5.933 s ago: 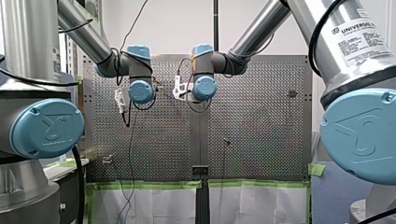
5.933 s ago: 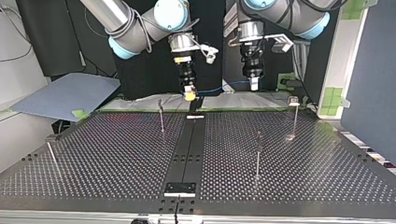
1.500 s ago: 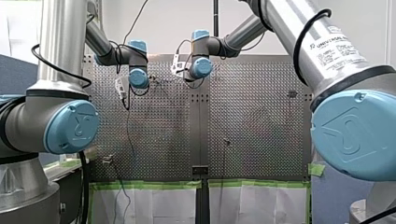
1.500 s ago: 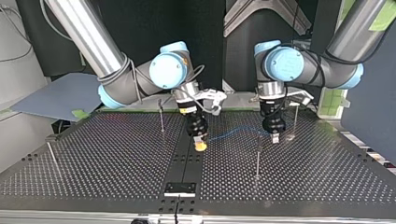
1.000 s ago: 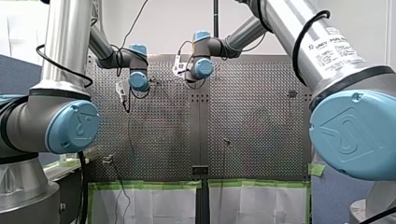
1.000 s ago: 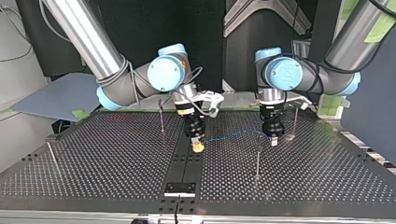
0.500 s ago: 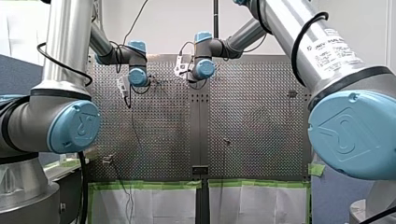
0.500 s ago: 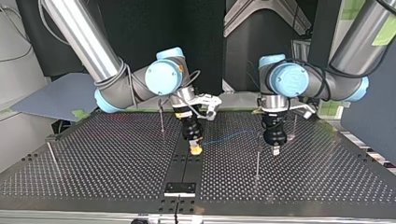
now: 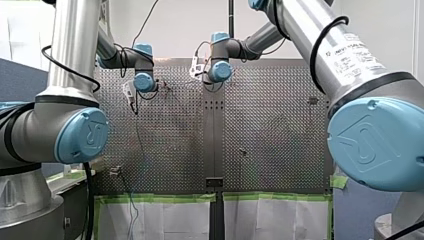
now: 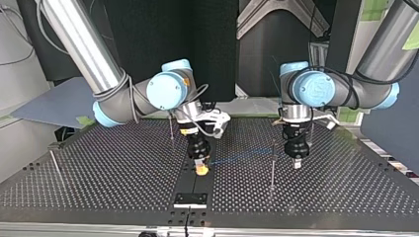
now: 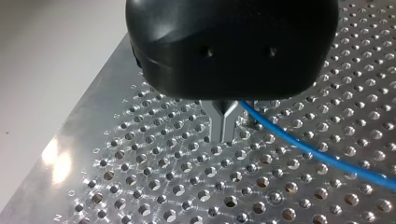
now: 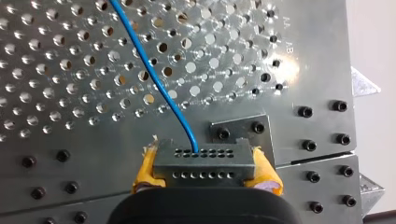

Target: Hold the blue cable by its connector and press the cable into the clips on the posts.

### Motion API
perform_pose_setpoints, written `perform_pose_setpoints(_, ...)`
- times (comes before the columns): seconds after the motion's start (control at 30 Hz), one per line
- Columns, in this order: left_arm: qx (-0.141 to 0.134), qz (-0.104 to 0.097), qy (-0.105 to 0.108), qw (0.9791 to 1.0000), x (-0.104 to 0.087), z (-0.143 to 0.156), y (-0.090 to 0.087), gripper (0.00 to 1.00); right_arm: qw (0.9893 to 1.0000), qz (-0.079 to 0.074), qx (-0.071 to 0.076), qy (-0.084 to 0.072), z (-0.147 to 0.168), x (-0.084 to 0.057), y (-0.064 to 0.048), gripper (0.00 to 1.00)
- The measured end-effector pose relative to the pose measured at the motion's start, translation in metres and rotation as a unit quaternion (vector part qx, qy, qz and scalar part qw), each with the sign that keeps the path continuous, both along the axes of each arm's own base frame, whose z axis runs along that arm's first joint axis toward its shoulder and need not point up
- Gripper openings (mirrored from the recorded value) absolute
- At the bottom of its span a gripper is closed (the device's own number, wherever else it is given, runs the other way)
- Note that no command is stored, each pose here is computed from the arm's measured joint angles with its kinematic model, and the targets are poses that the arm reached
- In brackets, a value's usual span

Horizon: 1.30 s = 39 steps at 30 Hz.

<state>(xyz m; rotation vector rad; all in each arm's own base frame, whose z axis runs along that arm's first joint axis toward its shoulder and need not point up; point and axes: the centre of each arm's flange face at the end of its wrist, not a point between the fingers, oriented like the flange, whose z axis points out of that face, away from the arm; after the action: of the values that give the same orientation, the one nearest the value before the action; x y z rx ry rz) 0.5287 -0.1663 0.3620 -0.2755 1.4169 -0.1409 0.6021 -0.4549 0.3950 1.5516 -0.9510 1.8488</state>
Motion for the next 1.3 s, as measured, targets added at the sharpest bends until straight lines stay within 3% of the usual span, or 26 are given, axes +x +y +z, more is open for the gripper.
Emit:
perform_pose_setpoints(0.17,-0.002,0.000,0.000,1.0000,0.002,0.000,0.002,0.00,1.0000,-0.002,0.000,0.001,-0.002,0.000,-0.004,0.00)
perform_pose_setpoints(0.4,-0.012,0.006,0.004,0.9999,0.011,-0.005,0.019,0.00,1.0000,0.000,0.000,0.007,-0.005,0.001,-0.005,0.00)
perform_pose_setpoints(0.6,0.000,0.010,-0.001,0.9999,0.013,-0.004,0.022,0.00,1.0000,0.003,0.000,0.009,-0.006,0.003,-0.002,0.00)
perform_pose_setpoints(0.67,0.007,0.011,-0.004,0.9999,0.014,-0.003,0.021,0.23,0.9999,0.004,0.000,0.010,-0.006,0.003,-0.001,0.00)
perform_pose_setpoints(0.8,0.012,0.020,-0.008,0.9997,0.013,-0.002,0.020,0.23,0.9999,0.005,0.002,0.013,-0.006,0.004,0.000,0.00)
perform_pose_setpoints(1.0,-0.005,0.024,-0.006,0.9997,0.012,-0.003,0.020,0.25,0.9998,0.005,0.003,0.017,-0.008,0.004,0.001,0.00)
perform_pose_setpoints(1.03,-0.009,0.022,-0.006,0.9997,0.012,-0.003,0.019,0.31,0.9998,0.005,0.003,0.017,-0.008,0.004,0.001,0.00)
perform_pose_setpoints(1.07,-0.011,0.021,-0.005,0.9997,0.011,-0.003,0.019,0.51,0.9998,0.005,0.004,0.017,-0.008,0.004,0.001,0.00)
perform_pose_setpoints(1.1,-0.011,0.021,-0.005,0.9997,0.011,-0.003,0.019,0.51,0.9998,0.005,0.004,0.018,-0.008,0.004,0.001,0.00)
perform_pose_setpoints(1.13,-0.010,0.021,-0.004,0.9997,0.011,-0.003,0.019,0.59,0.9998,0.005,0.004,0.018,-0.008,0.004,0.002,0.00)
perform_pose_setpoints(1.17,-0.008,0.021,-0.004,0.9997,0.011,-0.003,0.019,0.88,0.9998,0.005,0.004,0.018,-0.008,0.004,0.002,0.00)
perform_pose_setpoints(1.2,-0.006,0.021,-0.003,0.9998,0.011,-0.003,0.018,0.88,0.9998,0.005,0.005,0.018,-0.008,0.004,0.002,0.00)
perform_pose_setpoints(1.23,-0.002,0.022,0.000,0.9997,0.010,-0.004,0.018,1.00,0.9998,0.005,0.005,0.019,-0.008,0.004,0.002,0.00)
perform_pose_setpoints(1.3,0.005,0.027,0.007,0.9996,0.009,-0.005,0.019,1.00,0.9998,0.005,0.005,0.019,-0.008,0.003,0.002,0.00)
